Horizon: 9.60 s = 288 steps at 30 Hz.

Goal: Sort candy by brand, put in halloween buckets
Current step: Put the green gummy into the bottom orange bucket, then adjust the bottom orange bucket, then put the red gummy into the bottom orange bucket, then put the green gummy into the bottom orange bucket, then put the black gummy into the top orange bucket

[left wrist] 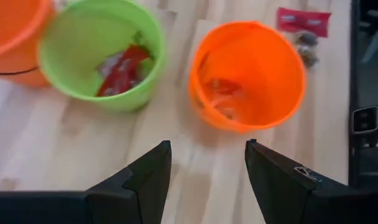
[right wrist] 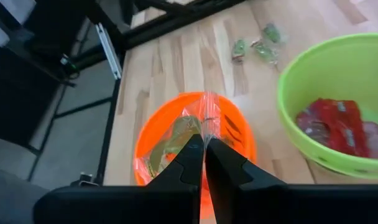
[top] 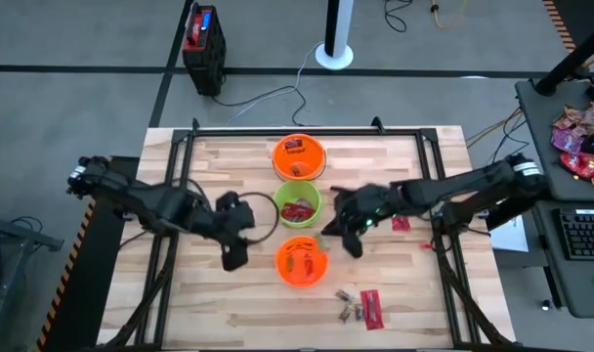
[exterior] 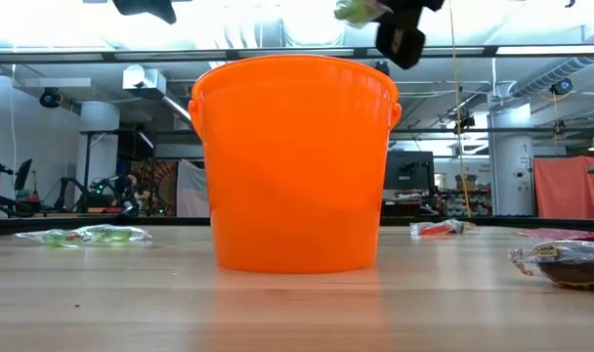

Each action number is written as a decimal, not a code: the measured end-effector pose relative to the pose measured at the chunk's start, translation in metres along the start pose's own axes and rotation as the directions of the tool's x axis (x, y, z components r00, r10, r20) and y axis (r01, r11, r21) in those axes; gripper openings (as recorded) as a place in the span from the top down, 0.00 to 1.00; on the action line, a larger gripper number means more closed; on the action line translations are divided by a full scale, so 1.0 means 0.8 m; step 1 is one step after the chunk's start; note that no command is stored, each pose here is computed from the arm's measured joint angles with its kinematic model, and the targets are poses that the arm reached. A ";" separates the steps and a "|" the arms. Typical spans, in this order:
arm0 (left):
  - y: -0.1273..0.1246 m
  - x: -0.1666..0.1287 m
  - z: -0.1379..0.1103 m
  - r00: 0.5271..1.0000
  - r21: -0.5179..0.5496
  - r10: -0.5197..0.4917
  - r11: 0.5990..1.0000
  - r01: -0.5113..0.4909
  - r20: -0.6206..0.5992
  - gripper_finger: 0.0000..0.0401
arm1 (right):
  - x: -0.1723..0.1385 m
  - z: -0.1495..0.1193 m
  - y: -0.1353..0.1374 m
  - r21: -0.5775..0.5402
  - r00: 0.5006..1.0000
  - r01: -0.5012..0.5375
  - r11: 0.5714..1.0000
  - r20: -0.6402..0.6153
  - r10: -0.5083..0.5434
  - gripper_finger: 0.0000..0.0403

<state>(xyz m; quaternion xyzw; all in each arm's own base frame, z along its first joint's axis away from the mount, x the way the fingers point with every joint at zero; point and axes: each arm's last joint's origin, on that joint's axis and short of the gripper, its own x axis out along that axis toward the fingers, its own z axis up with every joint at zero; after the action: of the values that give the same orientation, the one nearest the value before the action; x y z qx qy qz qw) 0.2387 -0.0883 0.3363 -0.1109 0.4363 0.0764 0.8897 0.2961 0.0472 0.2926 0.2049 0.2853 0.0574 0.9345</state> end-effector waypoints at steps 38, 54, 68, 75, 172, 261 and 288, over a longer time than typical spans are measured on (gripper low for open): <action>-0.082 0.223 -0.065 0.989 -0.127 0.027 0.992 -0.008 0.145 0.99 | -0.037 0.064 0.051 -0.084 0.923 0.347 0.934 -0.143 -0.356 0.67; -0.070 0.204 -0.045 0.987 -0.202 -0.025 0.978 0.057 0.156 1.00 | -0.092 0.046 0.038 -0.039 0.830 0.492 0.870 -0.280 -0.482 0.74; 0.026 0.027 0.029 0.856 -0.246 0.040 0.964 0.103 0.516 1.00 | -0.110 0.052 -0.083 0.079 0.667 0.688 0.721 -0.459 -0.587 0.71; 0.128 0.005 0.038 0.902 -0.166 0.126 0.984 -0.061 0.413 1.00 | -0.084 0.023 -0.164 -0.006 0.747 0.518 0.855 -0.483 -0.456 0.59; 0.101 0.123 -0.147 0.853 0.074 0.037 0.997 0.001 -0.520 0.59 | -0.018 0.018 -0.037 0.010 0.944 0.002 1.000 -0.330 0.001 0.65; 0.073 -0.174 0.112 0.906 -0.028 0.207 0.977 -0.212 0.369 0.66 | -0.065 -0.064 -0.247 0.297 0.572 0.801 0.520 -0.634 -0.520 0.66; 0.168 -0.180 0.032 0.828 -0.101 0.514 0.857 -0.505 0.223 0.72 | -0.072 -0.027 -0.263 0.244 0.550 0.769 0.591 -0.723 -0.418 0.87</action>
<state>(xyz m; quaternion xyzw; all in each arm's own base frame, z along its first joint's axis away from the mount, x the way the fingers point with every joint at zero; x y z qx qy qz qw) 0.1396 0.0428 0.4482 0.0029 0.3366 0.3320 0.8812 0.2338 -0.1494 0.2182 0.3130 0.6205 -0.2997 0.6536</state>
